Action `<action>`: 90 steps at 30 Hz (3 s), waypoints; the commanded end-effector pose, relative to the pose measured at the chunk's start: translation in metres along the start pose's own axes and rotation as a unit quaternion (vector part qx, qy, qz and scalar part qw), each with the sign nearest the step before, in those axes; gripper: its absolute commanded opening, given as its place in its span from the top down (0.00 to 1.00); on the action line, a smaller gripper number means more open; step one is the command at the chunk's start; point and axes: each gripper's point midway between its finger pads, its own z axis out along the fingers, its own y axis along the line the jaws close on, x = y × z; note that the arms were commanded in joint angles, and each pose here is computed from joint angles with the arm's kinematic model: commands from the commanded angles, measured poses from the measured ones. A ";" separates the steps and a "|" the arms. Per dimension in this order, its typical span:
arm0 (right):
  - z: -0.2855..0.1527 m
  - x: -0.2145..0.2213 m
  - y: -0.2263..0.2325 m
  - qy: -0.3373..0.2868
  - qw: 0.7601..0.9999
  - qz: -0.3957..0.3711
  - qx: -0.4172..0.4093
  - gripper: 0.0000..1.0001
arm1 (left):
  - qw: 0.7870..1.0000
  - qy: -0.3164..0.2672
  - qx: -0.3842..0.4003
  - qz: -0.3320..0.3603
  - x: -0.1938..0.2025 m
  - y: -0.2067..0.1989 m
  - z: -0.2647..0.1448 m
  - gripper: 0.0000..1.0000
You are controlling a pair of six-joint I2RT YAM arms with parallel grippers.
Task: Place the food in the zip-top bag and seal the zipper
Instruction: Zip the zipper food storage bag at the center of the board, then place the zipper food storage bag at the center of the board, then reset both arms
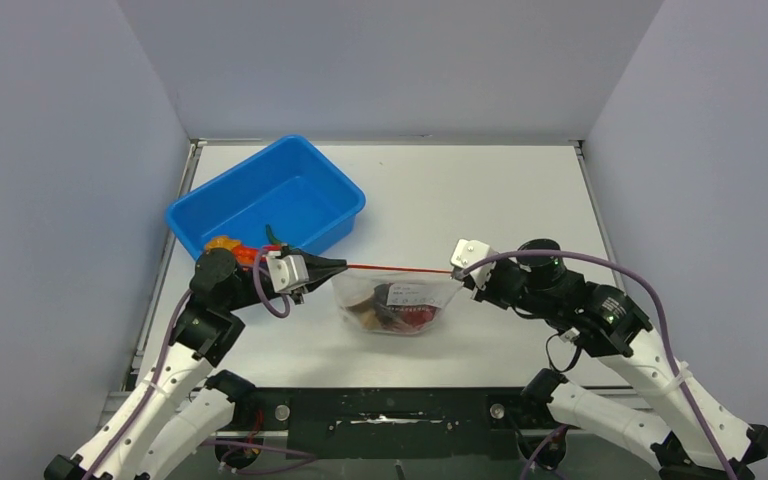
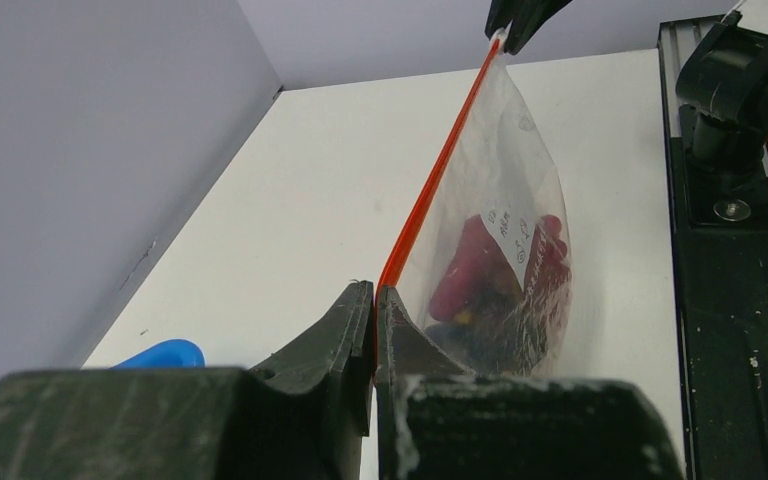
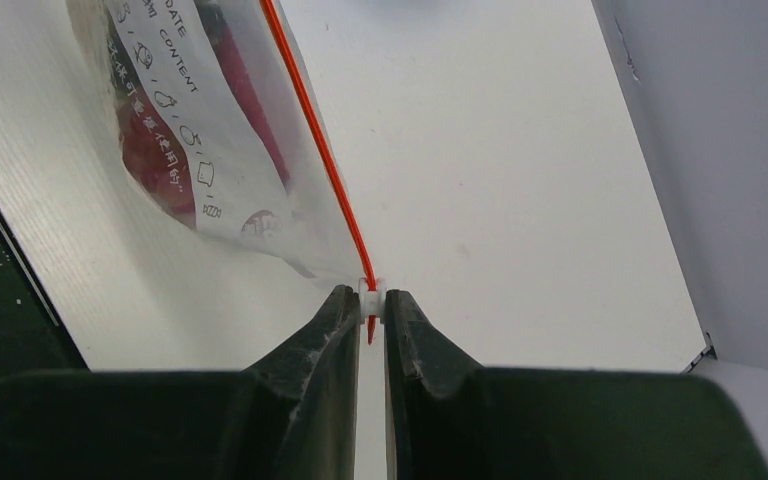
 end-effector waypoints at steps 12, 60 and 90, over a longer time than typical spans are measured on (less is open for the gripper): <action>-0.003 -0.016 -0.049 -0.043 0.980 0.127 0.146 1.00 | 0.995 -0.042 -0.088 0.000 -0.028 0.038 -0.004 0.59; -0.026 0.037 -0.205 -0.070 0.799 0.488 0.344 0.02 | 0.860 -0.004 -0.431 -0.272 -0.003 0.135 -0.049 0.26; -0.090 0.006 -0.167 -0.182 0.767 0.499 0.360 0.02 | 0.859 -0.138 -0.415 -0.266 -0.095 0.136 -0.063 0.25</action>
